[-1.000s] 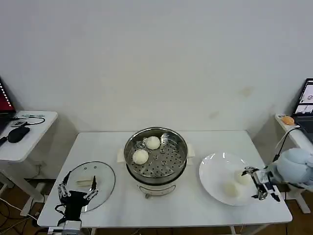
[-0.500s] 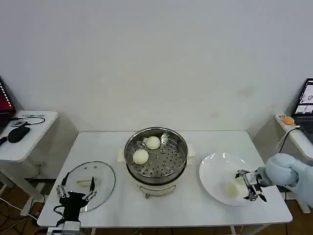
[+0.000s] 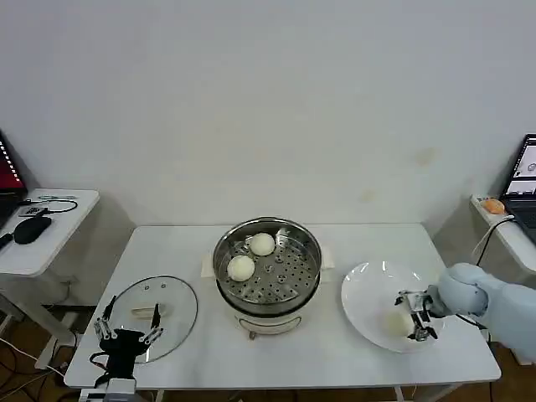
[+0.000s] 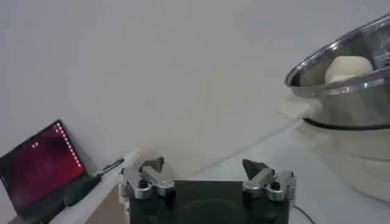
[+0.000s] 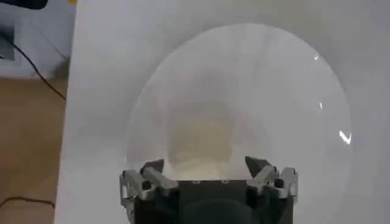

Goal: Take steamed baozi put them in steamer then cover it.

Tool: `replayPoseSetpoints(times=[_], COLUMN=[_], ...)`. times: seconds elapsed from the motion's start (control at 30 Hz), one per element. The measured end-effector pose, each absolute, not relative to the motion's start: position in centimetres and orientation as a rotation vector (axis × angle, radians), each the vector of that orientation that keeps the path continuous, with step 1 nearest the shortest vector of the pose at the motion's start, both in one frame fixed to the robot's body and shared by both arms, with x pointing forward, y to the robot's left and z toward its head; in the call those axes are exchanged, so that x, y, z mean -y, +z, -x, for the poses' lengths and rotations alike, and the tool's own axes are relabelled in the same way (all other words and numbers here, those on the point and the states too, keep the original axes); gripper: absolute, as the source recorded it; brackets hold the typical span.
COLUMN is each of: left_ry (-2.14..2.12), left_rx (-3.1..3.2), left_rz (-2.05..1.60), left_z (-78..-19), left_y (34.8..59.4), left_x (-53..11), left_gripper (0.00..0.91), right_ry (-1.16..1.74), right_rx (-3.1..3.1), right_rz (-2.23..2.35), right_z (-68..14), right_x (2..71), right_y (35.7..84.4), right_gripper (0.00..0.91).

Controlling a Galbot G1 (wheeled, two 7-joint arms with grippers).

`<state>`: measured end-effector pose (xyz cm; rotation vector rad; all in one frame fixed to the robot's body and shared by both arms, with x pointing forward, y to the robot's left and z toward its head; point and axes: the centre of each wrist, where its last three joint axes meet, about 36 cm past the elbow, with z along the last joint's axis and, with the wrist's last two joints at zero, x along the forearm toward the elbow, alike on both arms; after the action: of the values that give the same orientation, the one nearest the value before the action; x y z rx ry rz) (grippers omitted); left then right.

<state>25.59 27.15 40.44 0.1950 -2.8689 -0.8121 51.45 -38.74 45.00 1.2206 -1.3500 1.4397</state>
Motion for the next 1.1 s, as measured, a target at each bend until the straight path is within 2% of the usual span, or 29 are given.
replayPoseSetpoints(times=[0.03, 0.17, 0.2, 0.3, 0.67, 0.87, 1.1], left_ry=[-0.813, -0.816, -0.816, -0.814, -0.813, -0.814, -0.812], left_rx=[2.869, 2.871, 2.872, 2.872, 2.879, 2.881, 2.877], left_rz=[-0.195, -0.197, -0.197, -0.198, -0.2, -0.195, -0.196], left_z=[-25.6, -25.6, -25.6, -25.6, -25.5, -25.6, -25.6], left_y=[40.4, 40.5, 40.6, 40.5, 40.8, 40.8, 40.6], left_x=[-27.2, -27.2, -27.2, -27.2, -27.1, -27.1, -27.3], left_gripper=[0.907, 0.907, 0.907, 0.907, 0.907, 0.907, 0.907], right_ry=[1.436, 1.424, 1.422, 1.416, 1.413, 1.443, 1.519], right_rx=[1.35, 1.353, 1.354, 1.357, 1.368, 1.431, 1.538], right_rz=[-1.221, -1.221, -1.22, -1.217, -1.209, -1.175, -1.134], right_z=[-51.5, -51.7, -51.8, -51.9, -52.4, -54.1, -57.3], right_x=[38.7, 38.5, 38.5, 38.4, 38.9, 39.4, 38.6], right_y=[44.9, 44.6, 44.6, 44.6, 46.3, 50.4, 57.4], right_gripper=[0.766, 0.635, 0.554, 0.514, 0.534, 0.534, 0.534])
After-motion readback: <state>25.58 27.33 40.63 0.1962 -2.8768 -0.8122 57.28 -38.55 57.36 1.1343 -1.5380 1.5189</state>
